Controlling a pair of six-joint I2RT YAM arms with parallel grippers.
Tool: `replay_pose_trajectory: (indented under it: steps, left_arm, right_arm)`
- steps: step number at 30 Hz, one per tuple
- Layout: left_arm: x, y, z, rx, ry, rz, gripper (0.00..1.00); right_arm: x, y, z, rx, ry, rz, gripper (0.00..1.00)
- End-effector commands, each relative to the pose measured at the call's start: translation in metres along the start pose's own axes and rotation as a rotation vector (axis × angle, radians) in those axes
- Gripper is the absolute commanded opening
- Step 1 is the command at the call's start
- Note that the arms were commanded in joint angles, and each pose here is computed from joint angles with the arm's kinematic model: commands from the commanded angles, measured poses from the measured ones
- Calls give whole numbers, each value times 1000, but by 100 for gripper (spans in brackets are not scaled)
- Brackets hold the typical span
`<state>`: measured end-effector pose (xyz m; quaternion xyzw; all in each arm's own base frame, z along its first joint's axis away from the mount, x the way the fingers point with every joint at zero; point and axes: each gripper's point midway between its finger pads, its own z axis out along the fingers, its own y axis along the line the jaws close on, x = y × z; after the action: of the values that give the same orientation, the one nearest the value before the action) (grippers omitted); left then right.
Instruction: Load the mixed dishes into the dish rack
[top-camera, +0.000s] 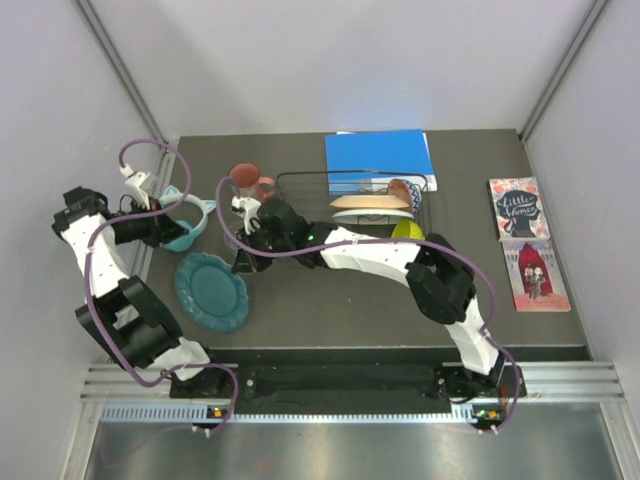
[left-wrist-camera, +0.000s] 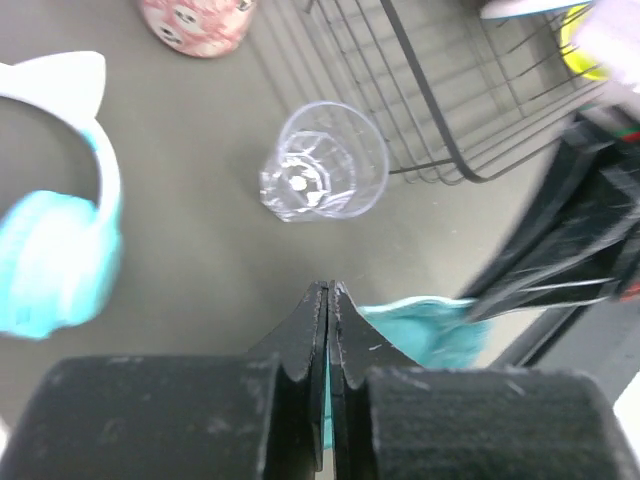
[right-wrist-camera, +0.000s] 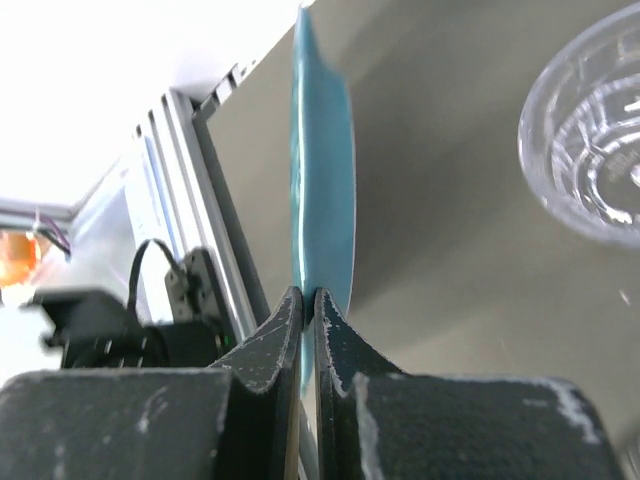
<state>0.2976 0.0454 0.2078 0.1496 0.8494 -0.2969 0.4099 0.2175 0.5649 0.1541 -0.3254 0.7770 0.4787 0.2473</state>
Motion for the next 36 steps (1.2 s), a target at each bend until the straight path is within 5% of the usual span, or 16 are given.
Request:
replay_pose_trajectory:
  steps: [1,8,17,25,36]
  left_arm:
    - [12,-12,-5,55,40,41,3]
    - [66,-28,2,167,156,60,5]
    - [84,-64,23,331,170,118,9]
    - [105,-92,36,445,225,288,42]
    - [99,-89,36,436,221,311,52]
  right_arm:
    - [-48,45,-56,-39,-120,-157,0]
    - [-36,33,-87,41,-97,-206,0]
    - [-17,24,-89,46,-43,-200,0]
    - [-20,24,-84,42,-41,-203,0]
    - [-24,23,-86,38,-45,-209,0]
